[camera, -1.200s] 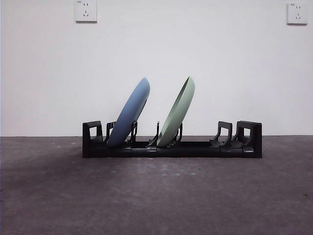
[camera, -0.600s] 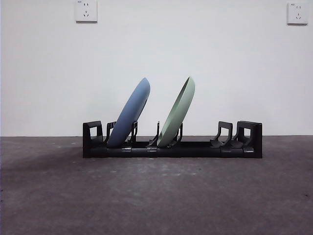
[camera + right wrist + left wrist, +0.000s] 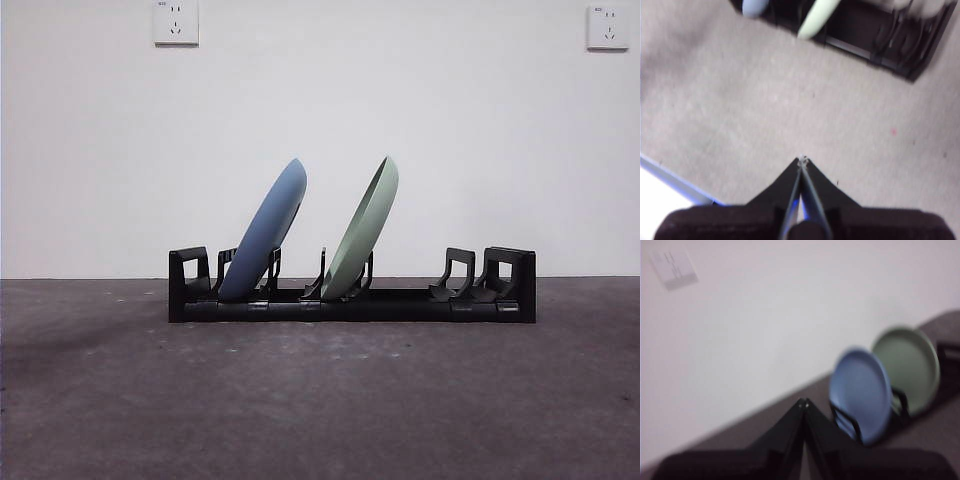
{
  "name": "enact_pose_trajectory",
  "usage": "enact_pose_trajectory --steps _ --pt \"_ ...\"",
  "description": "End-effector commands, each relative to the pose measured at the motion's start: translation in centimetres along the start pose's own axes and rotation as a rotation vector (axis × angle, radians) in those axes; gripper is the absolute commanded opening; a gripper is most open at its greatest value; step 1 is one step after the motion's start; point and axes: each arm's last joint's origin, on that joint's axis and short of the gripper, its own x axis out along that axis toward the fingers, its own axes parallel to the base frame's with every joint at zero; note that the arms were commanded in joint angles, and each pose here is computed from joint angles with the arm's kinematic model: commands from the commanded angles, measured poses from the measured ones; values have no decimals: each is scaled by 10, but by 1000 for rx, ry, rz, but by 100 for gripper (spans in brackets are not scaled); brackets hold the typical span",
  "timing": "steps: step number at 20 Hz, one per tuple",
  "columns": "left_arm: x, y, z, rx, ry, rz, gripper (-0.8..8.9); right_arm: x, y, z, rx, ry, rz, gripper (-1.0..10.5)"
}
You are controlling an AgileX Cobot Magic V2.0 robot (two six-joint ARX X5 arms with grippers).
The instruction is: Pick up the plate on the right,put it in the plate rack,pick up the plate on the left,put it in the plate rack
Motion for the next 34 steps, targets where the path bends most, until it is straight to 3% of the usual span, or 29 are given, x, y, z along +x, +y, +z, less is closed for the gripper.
enact_pose_trajectory --steps 1,10,13,19,32,34 --pt "-5 -8 -26 -57 24 32 -4 3 0 3 -4 -31 -1 2" --pt "-16 -32 -92 -172 99 59 -4 1 0 17 -27 -173 -5 2" --pt "-19 -37 -105 -206 190 38 -4 1 0 18 -29 -183 -5 2" --pt "-21 -39 -107 -258 205 30 -4 1 0 18 -28 -183 -5 2" --pt "-21 -39 -108 -259 213 33 -4 1 0 18 -28 -183 -5 2" --pt "-21 -39 -108 -259 213 33 -4 0 -2 21 -66 -215 -72 1"
